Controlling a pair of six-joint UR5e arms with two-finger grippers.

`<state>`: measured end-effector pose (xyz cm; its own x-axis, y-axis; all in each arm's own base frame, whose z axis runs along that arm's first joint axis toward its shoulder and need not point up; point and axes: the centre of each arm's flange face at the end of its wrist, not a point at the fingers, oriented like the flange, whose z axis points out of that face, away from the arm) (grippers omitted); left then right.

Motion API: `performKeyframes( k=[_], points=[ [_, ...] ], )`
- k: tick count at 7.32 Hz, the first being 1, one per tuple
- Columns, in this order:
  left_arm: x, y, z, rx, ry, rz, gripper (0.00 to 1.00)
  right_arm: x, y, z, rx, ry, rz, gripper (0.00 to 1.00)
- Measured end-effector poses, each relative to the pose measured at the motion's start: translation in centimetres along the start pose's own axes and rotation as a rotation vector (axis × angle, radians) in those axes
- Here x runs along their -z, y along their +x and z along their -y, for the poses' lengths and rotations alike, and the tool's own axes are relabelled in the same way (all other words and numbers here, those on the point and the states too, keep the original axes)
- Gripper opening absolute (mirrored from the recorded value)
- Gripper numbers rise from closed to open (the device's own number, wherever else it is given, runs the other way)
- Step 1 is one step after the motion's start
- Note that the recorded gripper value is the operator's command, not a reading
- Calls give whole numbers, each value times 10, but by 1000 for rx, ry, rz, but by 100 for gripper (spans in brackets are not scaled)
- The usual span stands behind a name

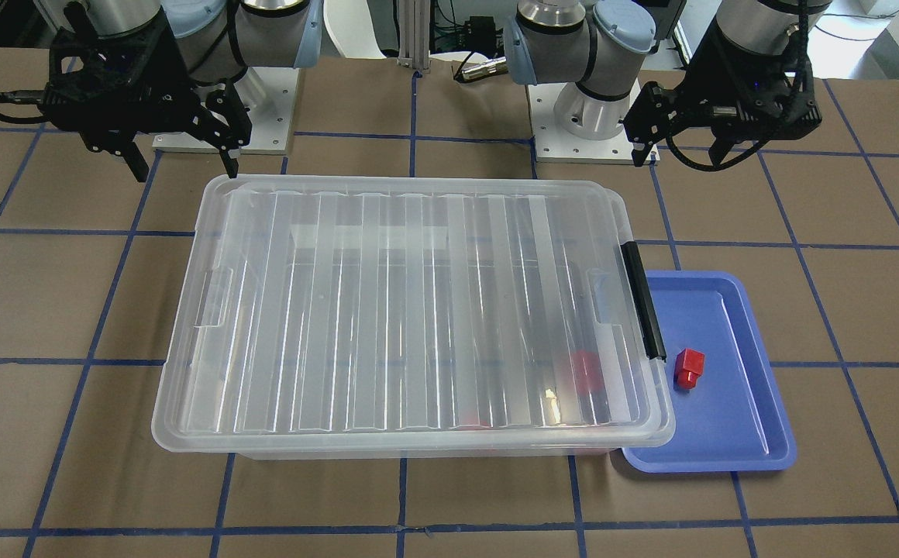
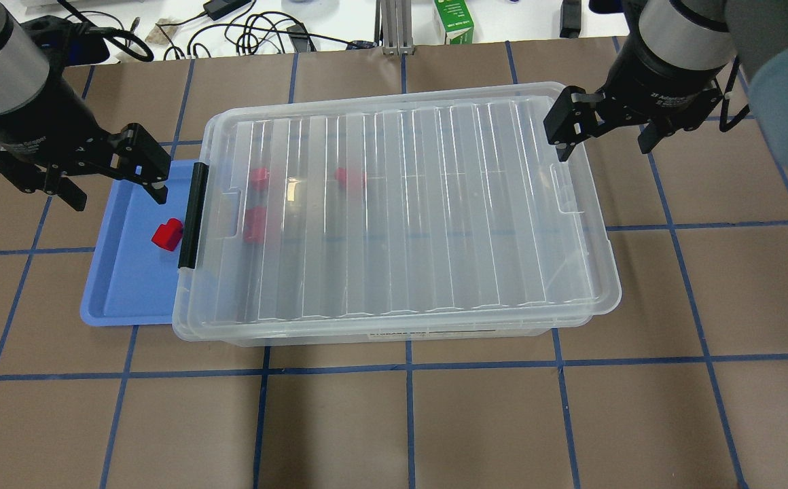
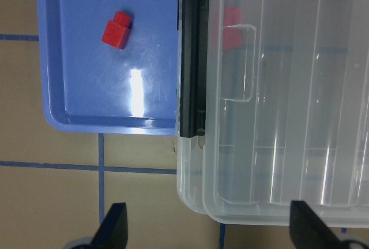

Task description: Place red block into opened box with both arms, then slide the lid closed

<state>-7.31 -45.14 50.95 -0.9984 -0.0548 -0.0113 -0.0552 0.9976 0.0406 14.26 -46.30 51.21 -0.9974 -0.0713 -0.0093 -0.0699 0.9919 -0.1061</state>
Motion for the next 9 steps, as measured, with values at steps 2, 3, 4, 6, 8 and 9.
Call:
performKeyframes(
  k=[2, 3, 4, 6, 8, 9],
  points=[
    [3, -3, 1, -8, 6, 1, 100, -1, 1, 1, 5, 1, 0, 100],
    [2, -10, 3, -37, 4, 4, 100, -8, 6, 5, 10, -7, -1, 100],
    [-2, -22, 6, -58, -2, 2, 100, -23, 14, 16, 10, -26, -5, 100],
    [-10, -72, 17, -23, -12, -13, 100, -68, 42, 49, -24, -61, -5, 100],
    [-29, -128, 34, -56, -30, -26, 100, -116, 55, 75, -38, -106, -2, 100],
    [-45, -150, 47, -69, -36, -32, 100, -134, 57, 82, -39, -123, 0, 100]
  ],
)
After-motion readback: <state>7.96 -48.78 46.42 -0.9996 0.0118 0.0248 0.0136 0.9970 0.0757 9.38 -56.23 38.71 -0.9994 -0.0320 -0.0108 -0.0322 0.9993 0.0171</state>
